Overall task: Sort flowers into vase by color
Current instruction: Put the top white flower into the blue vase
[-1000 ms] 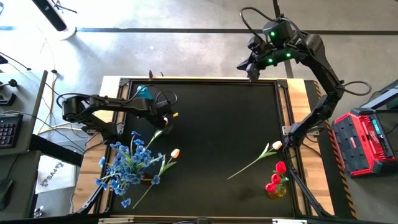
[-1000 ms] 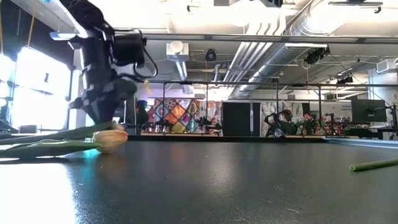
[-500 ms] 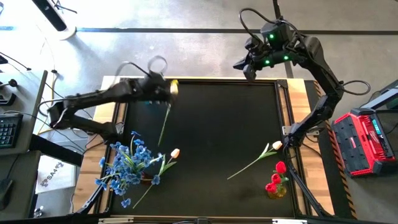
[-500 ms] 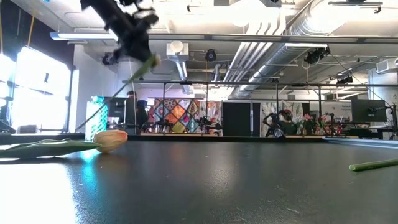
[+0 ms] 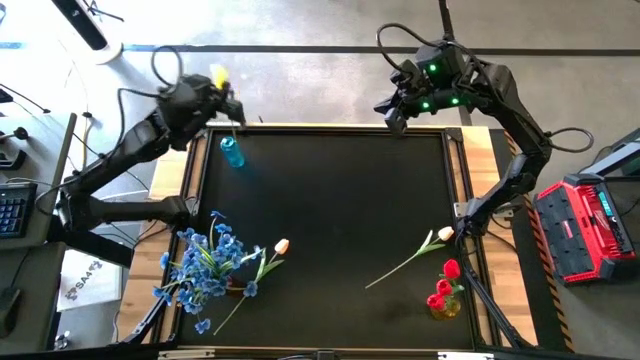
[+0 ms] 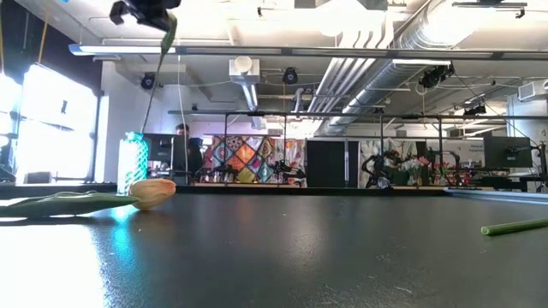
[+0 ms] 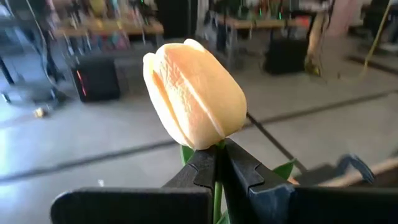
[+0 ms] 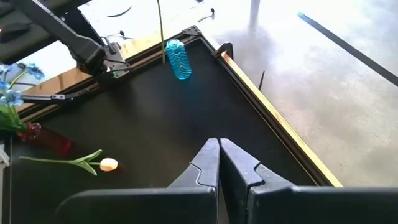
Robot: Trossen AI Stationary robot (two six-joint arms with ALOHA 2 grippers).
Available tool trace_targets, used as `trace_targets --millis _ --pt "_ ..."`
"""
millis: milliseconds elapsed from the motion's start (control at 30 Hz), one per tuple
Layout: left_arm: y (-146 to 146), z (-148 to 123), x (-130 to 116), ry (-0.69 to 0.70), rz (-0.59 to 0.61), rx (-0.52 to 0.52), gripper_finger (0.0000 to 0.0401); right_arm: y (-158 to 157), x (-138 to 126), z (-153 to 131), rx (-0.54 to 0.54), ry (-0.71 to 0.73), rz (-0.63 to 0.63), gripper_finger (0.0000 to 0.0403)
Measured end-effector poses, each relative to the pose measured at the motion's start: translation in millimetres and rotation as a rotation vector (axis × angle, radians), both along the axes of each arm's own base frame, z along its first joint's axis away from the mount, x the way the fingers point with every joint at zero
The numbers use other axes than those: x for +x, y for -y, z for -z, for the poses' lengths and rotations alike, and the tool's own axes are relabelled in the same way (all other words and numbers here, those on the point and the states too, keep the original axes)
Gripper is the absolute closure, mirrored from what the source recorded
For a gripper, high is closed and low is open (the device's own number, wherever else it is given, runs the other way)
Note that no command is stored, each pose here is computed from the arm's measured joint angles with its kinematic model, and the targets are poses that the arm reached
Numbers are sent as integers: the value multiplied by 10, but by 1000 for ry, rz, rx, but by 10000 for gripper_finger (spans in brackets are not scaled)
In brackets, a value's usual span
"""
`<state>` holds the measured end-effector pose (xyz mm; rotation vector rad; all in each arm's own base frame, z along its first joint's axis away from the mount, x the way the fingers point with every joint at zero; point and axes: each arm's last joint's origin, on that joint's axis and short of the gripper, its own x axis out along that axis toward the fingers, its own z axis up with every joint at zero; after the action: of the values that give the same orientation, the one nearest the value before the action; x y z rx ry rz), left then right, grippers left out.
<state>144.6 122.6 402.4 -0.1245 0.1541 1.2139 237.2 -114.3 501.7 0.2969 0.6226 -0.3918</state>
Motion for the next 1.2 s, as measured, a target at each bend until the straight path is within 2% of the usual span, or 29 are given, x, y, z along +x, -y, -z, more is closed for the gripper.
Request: trace_targets --millis 233,567,733,900,1200 --pt "-68 -157 -145 -16 -57 138 400 -21 10 0 8 2 19 403" --pt "-137 -122 -212 -74 -102 123 401 -20 10 0 25 8 34 403" --pt "-168 -67 -244 -111 -120 82 401 -18 10 1 27 8 45 403" --pt "-196 -29 -213 -93 -107 49 401 -15 12 -2 22 10 50 403" --pt "-213 -73 -192 -55 -100 86 401 -29 20 -3 25 12 49 403"
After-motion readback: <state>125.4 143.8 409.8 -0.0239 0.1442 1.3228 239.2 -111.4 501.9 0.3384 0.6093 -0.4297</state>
